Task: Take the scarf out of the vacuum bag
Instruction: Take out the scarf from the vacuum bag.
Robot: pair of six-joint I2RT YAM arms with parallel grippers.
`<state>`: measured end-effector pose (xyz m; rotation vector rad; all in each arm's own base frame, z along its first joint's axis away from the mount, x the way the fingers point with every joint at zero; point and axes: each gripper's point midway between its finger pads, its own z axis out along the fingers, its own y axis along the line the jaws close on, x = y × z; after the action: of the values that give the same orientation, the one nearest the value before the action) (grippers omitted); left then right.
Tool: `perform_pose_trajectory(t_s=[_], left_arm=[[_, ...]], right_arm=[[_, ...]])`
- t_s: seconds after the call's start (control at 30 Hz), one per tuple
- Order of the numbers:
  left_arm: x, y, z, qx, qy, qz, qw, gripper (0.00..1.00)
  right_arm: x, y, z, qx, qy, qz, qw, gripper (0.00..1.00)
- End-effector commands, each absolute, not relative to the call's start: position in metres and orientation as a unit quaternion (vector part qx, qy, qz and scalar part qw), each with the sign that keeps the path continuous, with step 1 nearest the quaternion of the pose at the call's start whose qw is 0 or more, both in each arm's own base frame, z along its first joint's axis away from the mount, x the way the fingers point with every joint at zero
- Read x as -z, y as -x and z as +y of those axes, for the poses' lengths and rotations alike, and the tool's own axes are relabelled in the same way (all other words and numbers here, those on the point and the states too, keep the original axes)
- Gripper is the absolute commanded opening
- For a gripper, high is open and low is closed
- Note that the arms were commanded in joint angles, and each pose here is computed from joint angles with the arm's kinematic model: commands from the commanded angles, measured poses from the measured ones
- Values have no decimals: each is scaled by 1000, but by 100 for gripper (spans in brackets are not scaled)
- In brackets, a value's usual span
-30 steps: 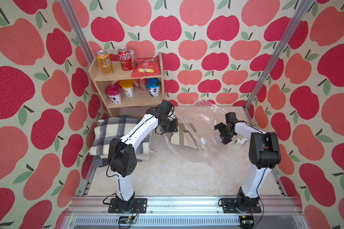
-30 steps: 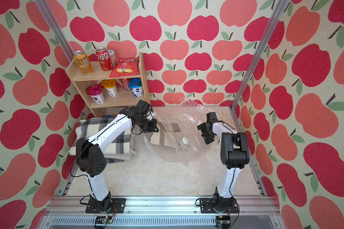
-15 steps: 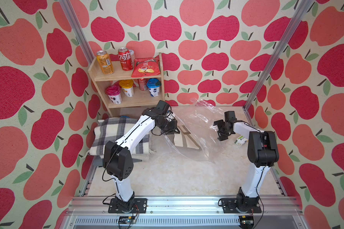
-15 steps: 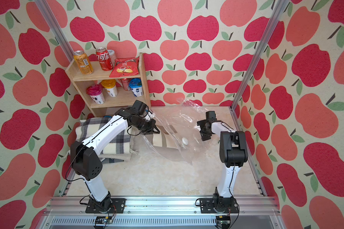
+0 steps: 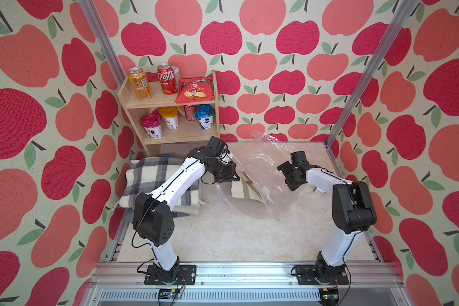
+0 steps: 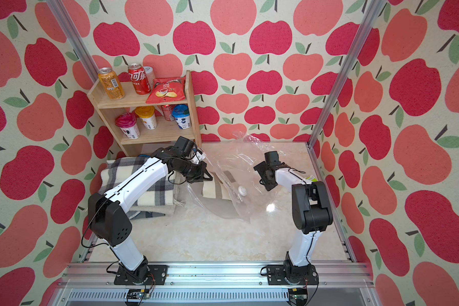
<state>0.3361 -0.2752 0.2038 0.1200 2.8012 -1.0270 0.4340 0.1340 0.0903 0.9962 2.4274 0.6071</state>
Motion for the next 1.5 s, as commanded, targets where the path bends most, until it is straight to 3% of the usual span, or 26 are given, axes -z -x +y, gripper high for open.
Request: perform_pose_trajectory(t_s=[0.0, 0.2, 0.5, 0.77, 0.97, 1.03, 1.23, 1.3, 1.4, 1.47], left_arm=[[-188, -352, -269, 318, -53, 942, 93, 0], [-166, -369, -265, 298, -46, 949, 90, 0], [-161, -385, -265, 291, -43, 950, 101, 0], [-159, -390, -260, 285, -40, 952, 106, 0], [-158, -393, -256, 290, -37, 951, 105, 0], [-158, -393, -256, 290, -36, 950, 105, 0], [-163, -392, -255, 296, -40, 948, 111, 0], [-163, -390, -254, 296, -42, 948, 113, 0], [-162, -387, -254, 302, -48, 945, 116, 0], [-162, -383, -256, 305, -54, 943, 119, 0]], right_arm=[[-166, -435, 158, -246, -199, 892, 322, 100], [-221, -385, 217, -257, 15, 898, 357, 100], [-250, -319, 288, -261, 205, 867, 371, 100], [-247, -290, 339, -253, 281, 854, 357, 100], [-229, -291, 346, -194, 294, 871, 344, 97], [-222, -296, 343, -168, 288, 880, 337, 89], [-216, -311, 337, -126, 263, 894, 340, 42], [-219, -315, 341, -130, 259, 893, 345, 19], [-226, -321, 347, -135, 251, 892, 351, 2], [-230, -325, 352, -142, 246, 891, 353, 0]])
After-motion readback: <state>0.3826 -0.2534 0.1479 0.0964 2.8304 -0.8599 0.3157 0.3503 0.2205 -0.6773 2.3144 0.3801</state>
